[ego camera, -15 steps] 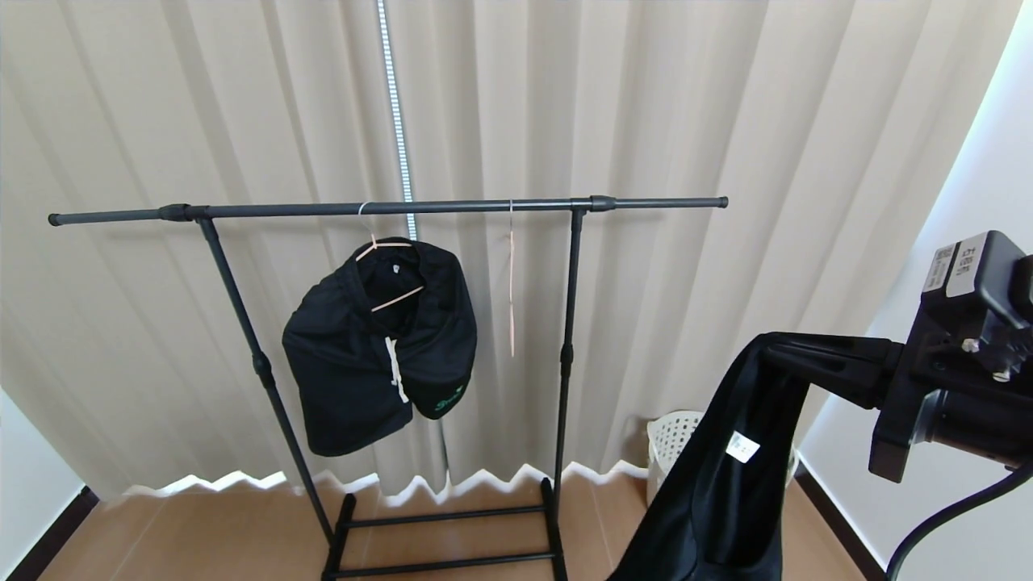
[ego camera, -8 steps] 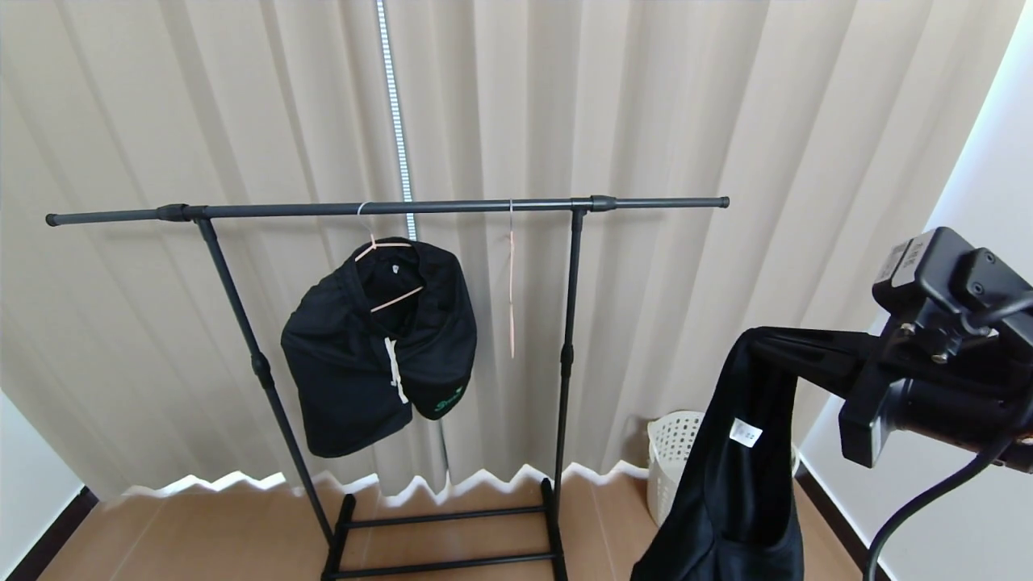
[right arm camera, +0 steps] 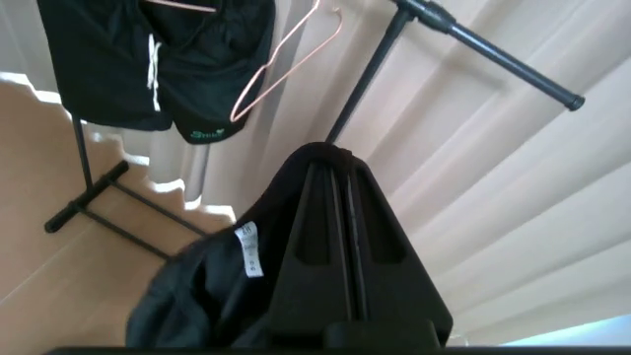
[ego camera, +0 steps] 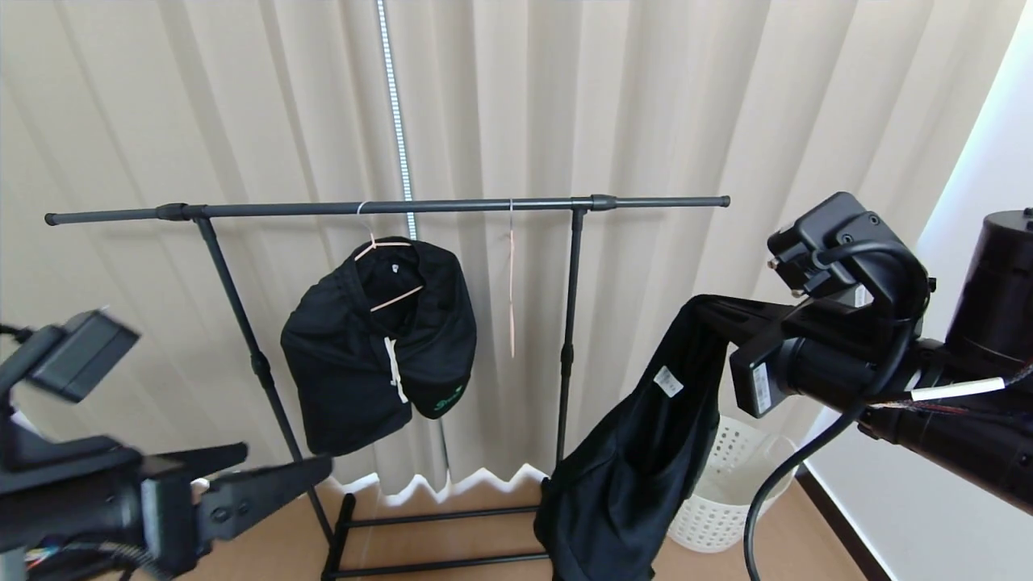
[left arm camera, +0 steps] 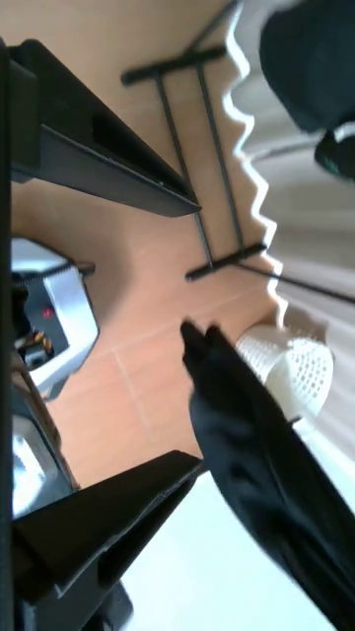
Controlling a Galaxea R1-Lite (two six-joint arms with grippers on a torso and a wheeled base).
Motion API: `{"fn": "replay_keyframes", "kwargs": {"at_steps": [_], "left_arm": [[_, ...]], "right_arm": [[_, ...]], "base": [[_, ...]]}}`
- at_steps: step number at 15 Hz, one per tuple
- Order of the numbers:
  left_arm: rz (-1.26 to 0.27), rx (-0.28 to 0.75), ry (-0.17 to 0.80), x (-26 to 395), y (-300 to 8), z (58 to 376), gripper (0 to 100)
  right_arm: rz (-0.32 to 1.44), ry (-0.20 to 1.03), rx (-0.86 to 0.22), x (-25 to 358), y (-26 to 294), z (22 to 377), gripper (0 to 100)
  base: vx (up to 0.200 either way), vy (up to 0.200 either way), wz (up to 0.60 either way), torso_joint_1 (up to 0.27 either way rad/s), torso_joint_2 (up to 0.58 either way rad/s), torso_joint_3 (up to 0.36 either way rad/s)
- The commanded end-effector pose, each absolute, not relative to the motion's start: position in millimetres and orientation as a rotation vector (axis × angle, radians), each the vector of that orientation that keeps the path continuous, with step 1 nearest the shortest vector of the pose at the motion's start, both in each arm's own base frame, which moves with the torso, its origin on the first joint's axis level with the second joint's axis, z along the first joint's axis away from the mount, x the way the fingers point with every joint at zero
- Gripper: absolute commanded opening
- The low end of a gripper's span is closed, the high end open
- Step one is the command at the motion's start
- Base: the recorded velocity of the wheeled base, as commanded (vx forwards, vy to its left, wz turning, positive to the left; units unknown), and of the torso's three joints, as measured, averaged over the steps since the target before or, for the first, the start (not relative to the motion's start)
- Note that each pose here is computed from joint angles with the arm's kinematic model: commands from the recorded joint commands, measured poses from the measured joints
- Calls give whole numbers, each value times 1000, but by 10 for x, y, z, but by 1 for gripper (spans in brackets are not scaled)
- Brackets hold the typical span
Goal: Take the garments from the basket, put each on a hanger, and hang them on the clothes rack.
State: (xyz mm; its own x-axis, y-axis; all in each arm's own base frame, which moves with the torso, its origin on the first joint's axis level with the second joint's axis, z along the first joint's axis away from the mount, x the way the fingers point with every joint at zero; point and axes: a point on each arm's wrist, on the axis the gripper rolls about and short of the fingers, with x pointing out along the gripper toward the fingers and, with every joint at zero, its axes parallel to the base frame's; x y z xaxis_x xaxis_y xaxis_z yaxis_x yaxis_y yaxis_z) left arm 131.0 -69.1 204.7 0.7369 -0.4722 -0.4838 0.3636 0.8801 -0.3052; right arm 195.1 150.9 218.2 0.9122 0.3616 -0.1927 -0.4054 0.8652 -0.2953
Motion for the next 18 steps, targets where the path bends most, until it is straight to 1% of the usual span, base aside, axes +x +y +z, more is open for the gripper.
{"fn": "replay_keyframes", "kwargs": {"at_steps": [1,3,5,7,9,11,13,15,18], "left_arm": [[-532,-173,680,2094,-1502,2013,100],[-575,-124,731,2306,-1875,1793,100],[-588,-108,721,2385,-2075,1660,100],[-565,-87,683,2316,-2193,1609,100],[-523,-61,676,2289,-2263,1467,100],[-521,-72,674,2330,-2311,1356,100],[-532,-77,664,2306,-2329,1329,100],[-536,-82,650,2291,-2334,1308,100],[-485,-76,614,2332,-2357,1219,100]], "right_arm": [[410,155,-338,1986,1559,2122,0],[438,164,-329,1923,1653,2090,0],[448,173,-308,1916,1738,2070,0],[463,204,-287,1957,1847,1992,0],[467,226,-289,2038,1957,1893,0],[474,198,-292,2178,2132,1812,0],[477,185,-326,2323,2267,1768,0],[482,177,-317,2347,2293,1745,0],[474,148,-300,2377,2329,1723,0]], "base": [[0,0,0,0,0,0],[0,0,0,0,0,0],[0,0,0,0,0,0],[0,0,0,0,0,0],[0,0,0,0,0,0],[0,0,0,0,0,0],[0,0,0,0,0,0],[0,0,0,0,0,0],[0,0,0,0,0,0]]}}
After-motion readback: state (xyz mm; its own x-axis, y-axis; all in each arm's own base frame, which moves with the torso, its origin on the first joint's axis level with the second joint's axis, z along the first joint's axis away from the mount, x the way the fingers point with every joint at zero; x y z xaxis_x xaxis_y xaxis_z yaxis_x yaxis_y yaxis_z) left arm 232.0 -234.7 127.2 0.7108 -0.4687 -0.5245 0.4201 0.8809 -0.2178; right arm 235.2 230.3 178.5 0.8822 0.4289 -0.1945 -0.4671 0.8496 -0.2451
